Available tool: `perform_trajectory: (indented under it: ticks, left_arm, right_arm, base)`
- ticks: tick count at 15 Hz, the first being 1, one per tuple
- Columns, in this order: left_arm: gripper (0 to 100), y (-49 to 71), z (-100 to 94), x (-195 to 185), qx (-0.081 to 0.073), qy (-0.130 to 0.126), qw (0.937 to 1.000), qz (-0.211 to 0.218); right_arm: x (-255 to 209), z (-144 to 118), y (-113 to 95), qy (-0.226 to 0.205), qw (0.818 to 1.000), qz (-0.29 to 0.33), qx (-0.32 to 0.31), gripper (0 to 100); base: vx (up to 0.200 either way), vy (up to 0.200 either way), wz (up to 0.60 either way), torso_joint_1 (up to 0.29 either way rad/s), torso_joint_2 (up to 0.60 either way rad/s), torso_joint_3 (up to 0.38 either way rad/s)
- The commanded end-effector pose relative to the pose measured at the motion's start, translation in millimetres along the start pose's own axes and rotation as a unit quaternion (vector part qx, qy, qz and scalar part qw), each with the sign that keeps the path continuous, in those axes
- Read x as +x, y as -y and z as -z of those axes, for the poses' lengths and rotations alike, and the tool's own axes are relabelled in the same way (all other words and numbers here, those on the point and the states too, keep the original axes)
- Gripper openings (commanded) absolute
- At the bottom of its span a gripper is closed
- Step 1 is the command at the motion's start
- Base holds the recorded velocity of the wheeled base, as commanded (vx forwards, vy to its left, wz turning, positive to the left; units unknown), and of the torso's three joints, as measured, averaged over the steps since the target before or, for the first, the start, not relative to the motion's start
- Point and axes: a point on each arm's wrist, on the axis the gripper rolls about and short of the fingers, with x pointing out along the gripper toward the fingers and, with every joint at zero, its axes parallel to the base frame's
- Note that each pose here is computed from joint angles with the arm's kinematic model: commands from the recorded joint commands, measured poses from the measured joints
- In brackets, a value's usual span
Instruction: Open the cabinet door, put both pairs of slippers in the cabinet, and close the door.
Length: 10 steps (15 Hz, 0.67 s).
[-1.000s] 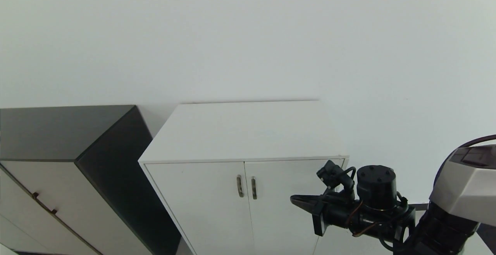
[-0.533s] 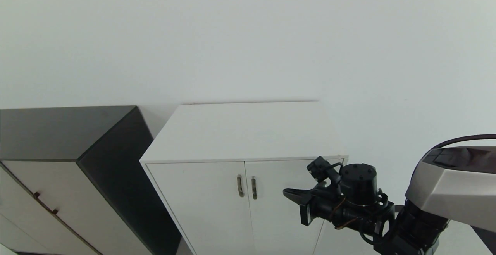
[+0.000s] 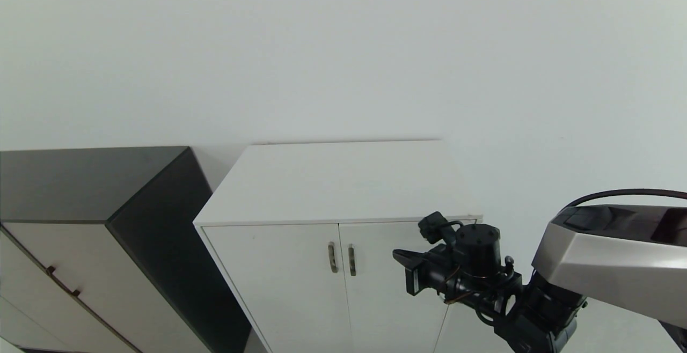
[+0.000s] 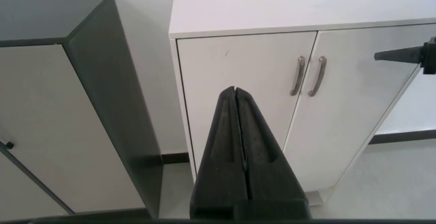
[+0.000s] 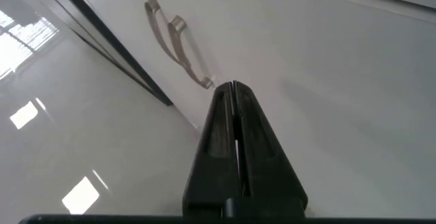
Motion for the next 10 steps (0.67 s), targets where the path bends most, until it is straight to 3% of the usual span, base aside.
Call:
perform_trajectory:
  ticks: [1,10]
  left_arm:
    - [0,0.0,0.0,0,0.000,0.000,1.0000,0.000]
    - [0,0.0,0.0,0,0.000,0.000,1.0000,0.000]
  right_arm:
    - [7,5,2,-0.002,1.000,0.009,0.001,0]
    - [17,3,11,0.015,0.999,0.028,0.001,0]
  base:
    - [0.000,0.000,0.00,0.000,0.00,0.000]
    - [0.000,0.000,0.00,0.000,0.00,0.000]
